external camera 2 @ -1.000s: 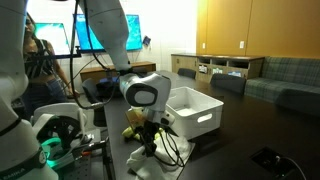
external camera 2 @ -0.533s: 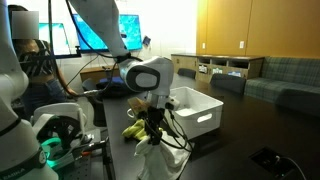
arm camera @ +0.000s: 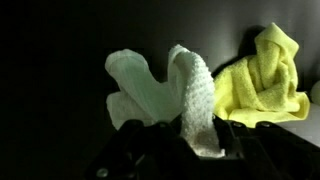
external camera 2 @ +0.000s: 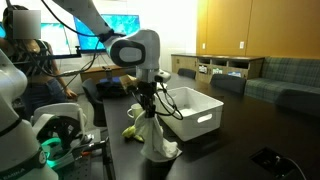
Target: Pick up the marker pen and small tape from the table and put them in the white cup. Pick up the towels from the table and put them in the container.
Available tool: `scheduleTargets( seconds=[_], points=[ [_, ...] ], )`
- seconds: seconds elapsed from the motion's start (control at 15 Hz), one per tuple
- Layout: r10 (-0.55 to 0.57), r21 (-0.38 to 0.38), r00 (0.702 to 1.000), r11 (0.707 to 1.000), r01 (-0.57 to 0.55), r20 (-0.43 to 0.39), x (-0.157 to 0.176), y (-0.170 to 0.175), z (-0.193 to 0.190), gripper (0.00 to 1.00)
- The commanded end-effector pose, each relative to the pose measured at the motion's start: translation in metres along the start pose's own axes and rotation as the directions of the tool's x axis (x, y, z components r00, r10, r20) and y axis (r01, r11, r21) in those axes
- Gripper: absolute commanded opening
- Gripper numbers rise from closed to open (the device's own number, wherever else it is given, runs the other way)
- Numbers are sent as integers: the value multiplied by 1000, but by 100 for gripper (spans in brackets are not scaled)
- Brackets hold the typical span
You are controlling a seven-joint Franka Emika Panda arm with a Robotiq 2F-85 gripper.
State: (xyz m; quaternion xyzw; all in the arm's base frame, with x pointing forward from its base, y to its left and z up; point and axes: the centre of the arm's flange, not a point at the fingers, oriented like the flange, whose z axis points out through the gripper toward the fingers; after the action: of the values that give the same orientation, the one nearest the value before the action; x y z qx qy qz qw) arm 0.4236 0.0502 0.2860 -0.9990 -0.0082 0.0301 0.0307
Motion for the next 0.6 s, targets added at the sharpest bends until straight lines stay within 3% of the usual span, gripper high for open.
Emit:
scheduleTargets(
  seconds=[0.0,0.2,0.53],
  points=[
    [40,69,985,997,-29,-167,-26,-12,-78,11],
    [116,126,956,988,-84,-269,-31,-12,-120,11],
    [284,292,869,941,-171,-405,-42,-14,-177,12]
  ],
)
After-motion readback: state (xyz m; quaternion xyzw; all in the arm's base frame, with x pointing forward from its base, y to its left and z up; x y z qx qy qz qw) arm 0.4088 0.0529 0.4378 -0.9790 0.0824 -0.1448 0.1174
